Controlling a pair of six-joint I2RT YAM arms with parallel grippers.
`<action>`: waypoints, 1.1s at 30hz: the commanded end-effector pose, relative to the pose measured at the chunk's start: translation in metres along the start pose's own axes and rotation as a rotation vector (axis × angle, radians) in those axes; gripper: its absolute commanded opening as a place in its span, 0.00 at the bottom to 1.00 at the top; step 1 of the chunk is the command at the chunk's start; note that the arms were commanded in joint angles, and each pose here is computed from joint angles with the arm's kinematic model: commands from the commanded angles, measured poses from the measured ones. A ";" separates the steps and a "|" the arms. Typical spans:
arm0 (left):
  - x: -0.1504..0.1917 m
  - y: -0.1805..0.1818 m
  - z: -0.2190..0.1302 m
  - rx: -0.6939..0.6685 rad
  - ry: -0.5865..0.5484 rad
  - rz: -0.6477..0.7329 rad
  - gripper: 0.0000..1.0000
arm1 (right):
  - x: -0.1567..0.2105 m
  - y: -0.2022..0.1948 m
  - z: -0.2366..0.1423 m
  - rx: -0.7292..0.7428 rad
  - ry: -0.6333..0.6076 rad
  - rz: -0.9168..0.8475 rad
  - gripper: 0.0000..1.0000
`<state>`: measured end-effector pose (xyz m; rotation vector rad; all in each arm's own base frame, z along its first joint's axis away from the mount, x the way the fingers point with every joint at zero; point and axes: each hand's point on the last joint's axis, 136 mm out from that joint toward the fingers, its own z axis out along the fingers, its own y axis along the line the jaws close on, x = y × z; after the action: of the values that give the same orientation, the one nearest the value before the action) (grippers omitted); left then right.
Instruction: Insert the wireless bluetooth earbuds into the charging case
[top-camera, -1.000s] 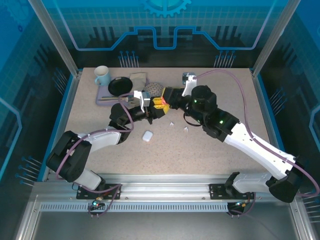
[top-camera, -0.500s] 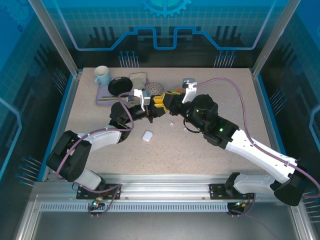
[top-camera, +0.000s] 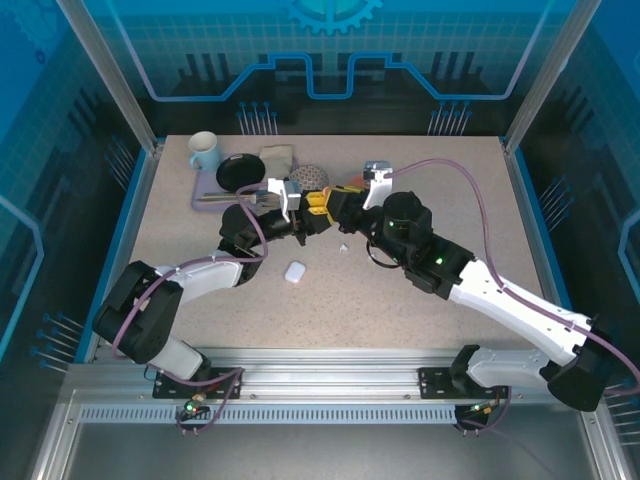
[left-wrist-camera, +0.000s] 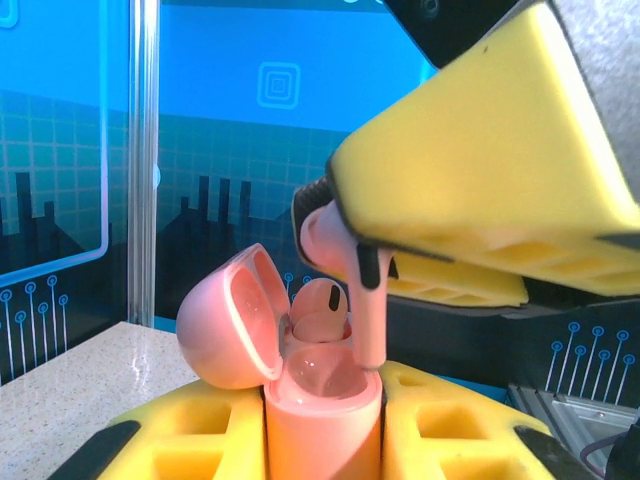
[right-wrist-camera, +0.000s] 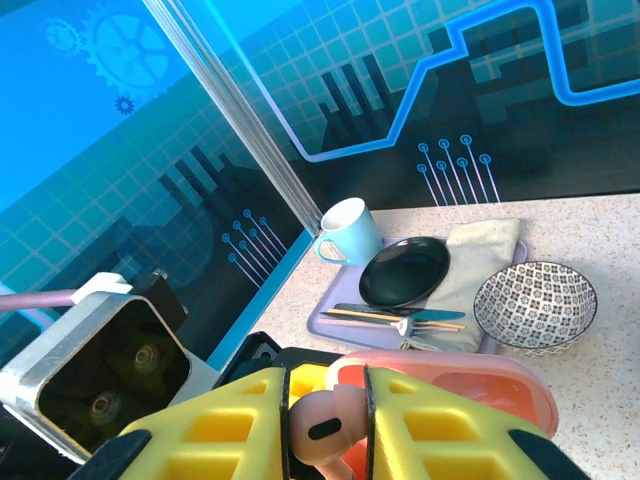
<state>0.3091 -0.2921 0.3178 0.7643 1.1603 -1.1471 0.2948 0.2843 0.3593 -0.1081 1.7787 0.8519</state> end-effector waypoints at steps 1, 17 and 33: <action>-0.015 -0.002 0.004 0.007 -0.040 0.012 0.00 | -0.003 0.000 0.004 0.007 -0.029 -0.003 0.23; -0.020 -0.001 0.003 -0.010 -0.056 0.028 0.00 | 0.015 -0.016 0.001 0.037 0.010 0.006 0.20; -0.018 0.002 0.003 -0.021 -0.055 0.026 0.00 | 0.010 -0.016 -0.004 0.046 0.006 0.004 0.40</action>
<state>0.3142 -0.2915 0.3144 0.7351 1.1924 -1.1453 0.2953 0.2801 0.3462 -0.0855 1.7877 0.8407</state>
